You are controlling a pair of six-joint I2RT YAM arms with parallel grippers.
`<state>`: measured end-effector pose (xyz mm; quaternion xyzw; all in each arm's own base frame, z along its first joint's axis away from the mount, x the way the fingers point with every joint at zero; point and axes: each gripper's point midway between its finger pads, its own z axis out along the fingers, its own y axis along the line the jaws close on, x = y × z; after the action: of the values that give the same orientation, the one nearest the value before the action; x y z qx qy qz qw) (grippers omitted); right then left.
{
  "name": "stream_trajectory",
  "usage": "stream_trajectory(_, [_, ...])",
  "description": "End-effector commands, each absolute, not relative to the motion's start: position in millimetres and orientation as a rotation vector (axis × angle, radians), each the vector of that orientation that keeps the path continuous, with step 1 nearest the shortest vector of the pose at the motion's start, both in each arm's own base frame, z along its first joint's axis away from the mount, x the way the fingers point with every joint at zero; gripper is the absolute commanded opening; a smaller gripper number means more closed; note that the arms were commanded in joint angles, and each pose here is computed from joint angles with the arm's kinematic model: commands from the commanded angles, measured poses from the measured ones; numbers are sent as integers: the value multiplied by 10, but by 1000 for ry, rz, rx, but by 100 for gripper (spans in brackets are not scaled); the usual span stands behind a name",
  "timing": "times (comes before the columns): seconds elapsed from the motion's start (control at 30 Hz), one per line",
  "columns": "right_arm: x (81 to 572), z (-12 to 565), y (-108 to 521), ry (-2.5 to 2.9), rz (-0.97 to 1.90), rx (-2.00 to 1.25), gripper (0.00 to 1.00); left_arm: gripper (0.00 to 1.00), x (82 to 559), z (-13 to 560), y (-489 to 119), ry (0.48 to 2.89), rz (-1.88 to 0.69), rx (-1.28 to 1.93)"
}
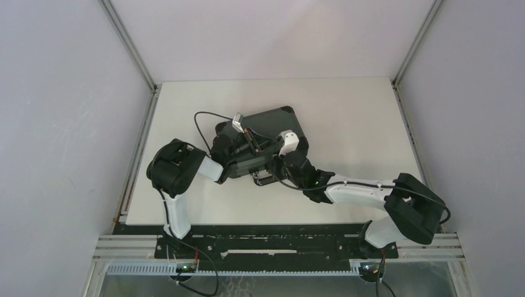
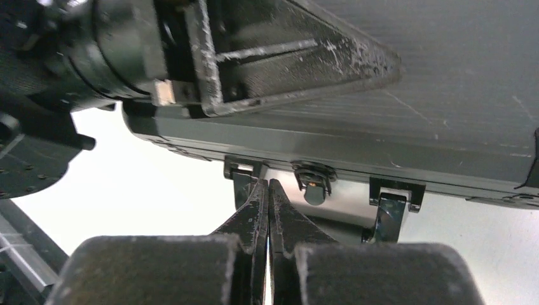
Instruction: Pack up texas hold em set
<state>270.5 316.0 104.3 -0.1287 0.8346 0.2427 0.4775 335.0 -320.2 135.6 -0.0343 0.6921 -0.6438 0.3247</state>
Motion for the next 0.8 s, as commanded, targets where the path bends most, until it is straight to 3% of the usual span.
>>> stream_trajectory(0.0, [2737, 1129, 3133, 2020, 582, -319, 0, 0, 2795, 414, -3136, 2249, -1658, -201])
stream_trajectory(0.47, [2952, 125, 3075, 2222, 565, -242, 0, 0, 2800, 396, -3137, 2254, -1660, -205])
stream_trajectory(0.77, [2869, 904, 3040, 2074, 546, -286, 0, 0, 2791, 420, -3129, 2244, -1663, -206])
